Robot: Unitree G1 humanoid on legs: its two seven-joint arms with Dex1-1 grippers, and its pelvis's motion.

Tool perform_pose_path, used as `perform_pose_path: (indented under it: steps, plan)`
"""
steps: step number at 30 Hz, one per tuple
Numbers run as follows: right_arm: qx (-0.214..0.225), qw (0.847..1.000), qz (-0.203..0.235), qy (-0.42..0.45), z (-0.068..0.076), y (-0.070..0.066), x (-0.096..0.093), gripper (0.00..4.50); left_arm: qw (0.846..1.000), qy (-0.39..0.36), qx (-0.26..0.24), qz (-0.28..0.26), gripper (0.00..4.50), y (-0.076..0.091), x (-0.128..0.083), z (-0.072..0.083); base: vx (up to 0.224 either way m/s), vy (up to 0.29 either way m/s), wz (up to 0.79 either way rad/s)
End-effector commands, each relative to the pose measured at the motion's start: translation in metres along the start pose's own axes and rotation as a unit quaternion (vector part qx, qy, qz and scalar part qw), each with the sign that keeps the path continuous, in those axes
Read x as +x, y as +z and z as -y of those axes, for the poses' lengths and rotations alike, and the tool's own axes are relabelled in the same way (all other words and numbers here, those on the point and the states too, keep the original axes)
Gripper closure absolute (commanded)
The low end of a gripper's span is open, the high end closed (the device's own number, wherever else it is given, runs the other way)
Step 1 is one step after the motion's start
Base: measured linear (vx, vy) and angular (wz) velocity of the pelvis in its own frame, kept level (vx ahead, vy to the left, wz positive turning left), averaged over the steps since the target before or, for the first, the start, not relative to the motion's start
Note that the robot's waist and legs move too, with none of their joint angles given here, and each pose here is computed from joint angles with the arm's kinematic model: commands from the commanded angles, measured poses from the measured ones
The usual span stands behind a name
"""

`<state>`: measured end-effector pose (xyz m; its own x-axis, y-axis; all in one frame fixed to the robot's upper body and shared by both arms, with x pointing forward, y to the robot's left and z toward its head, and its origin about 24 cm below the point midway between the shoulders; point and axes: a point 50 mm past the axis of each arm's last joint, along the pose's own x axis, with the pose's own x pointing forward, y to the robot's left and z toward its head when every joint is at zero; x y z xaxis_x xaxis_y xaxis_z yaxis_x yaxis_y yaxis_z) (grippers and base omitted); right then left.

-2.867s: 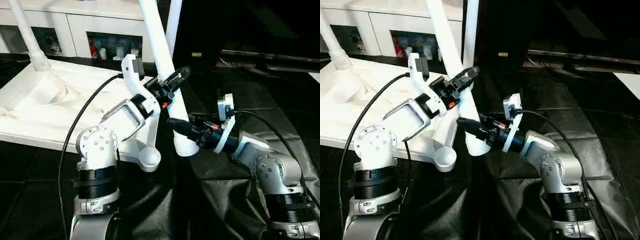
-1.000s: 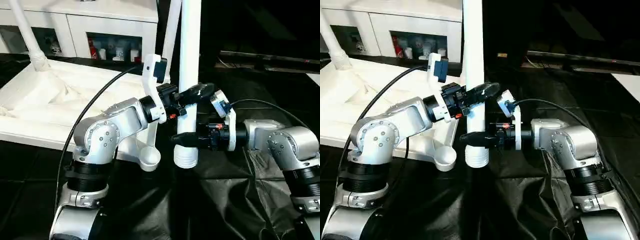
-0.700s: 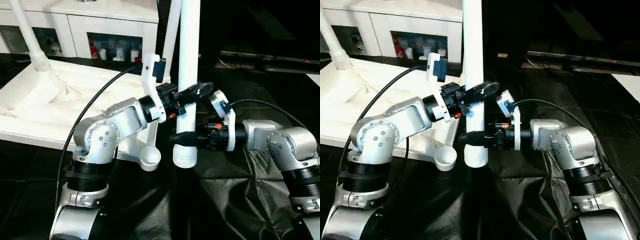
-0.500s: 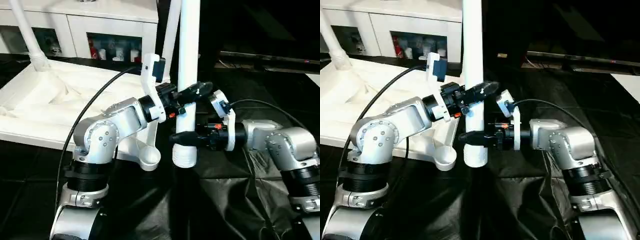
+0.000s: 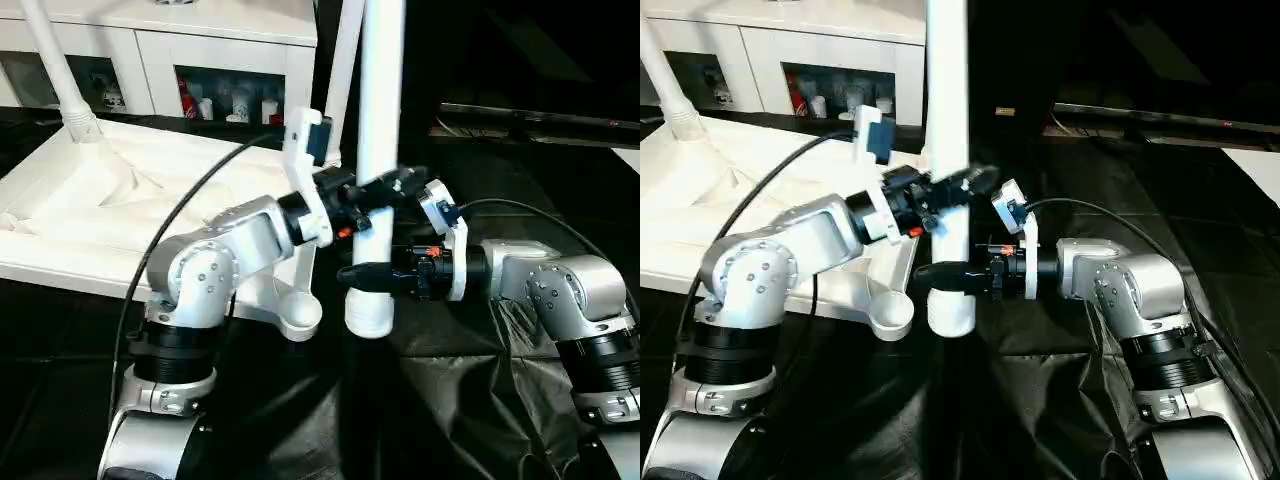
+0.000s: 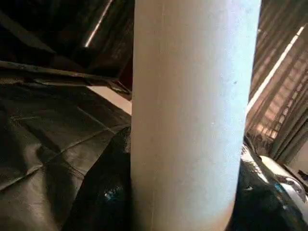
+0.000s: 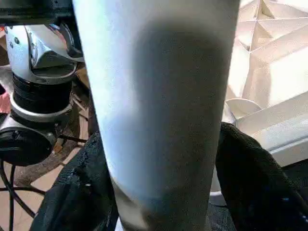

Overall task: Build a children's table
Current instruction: Pick table leg

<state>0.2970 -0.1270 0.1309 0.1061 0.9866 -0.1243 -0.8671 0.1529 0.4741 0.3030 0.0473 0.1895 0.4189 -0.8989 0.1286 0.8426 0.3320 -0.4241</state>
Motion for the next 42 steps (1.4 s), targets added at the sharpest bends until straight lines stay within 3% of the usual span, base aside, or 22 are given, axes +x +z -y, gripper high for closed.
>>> perform_pose_path:
  steps: [1,16,17,23,29,37,40,42]
  plan:
    - [-0.015,1.000,0.001,0.002,-0.003,0.006,-0.004,1.56,1.000,-0.022,0.011,-0.004,2.62,0.002,0.005,0.009,0.000,0.000,0.00]
    - [-0.008,1.000,-0.008,0.002,-0.004,-0.002,-0.004,1.56,1.000,-0.017,0.014,-0.001,2.62,0.005,0.004,0.006,0.000,0.000,0.00]
    - [-0.007,1.000,-0.008,0.003,-0.004,-0.002,-0.004,1.82,1.000,-0.017,0.014,-0.001,2.62,0.005,0.004,0.006,0.000,0.000,0.00]
    - [-0.003,1.000,-0.008,0.010,-0.004,-0.003,-0.003,2.29,1.000,-0.019,0.014,0.001,2.62,0.004,0.004,0.007,0.000,0.000,0.00]
    - [0.001,1.000,-0.010,0.010,-0.004,-0.003,-0.003,2.56,1.000,-0.018,0.014,0.002,2.62,0.005,0.003,0.007,0.000,0.000,0.00]
    - [0.002,1.000,-0.009,0.008,-0.003,-0.005,-0.004,2.58,1.000,-0.018,0.016,0.005,2.62,0.006,0.003,0.006,0.000,0.000,0.00]
    - [0.001,1.000,-0.007,0.007,-0.003,-0.005,-0.004,2.58,1.000,0.008,0.012,0.010,1.92,0.006,0.002,0.001,0.000,0.000,0.00]
    - [0.001,1.000,-0.004,0.007,-0.004,-0.005,-0.004,2.59,1.000,0.001,0.000,0.016,1.88,0.006,0.000,0.002,0.000,0.000,0.00]
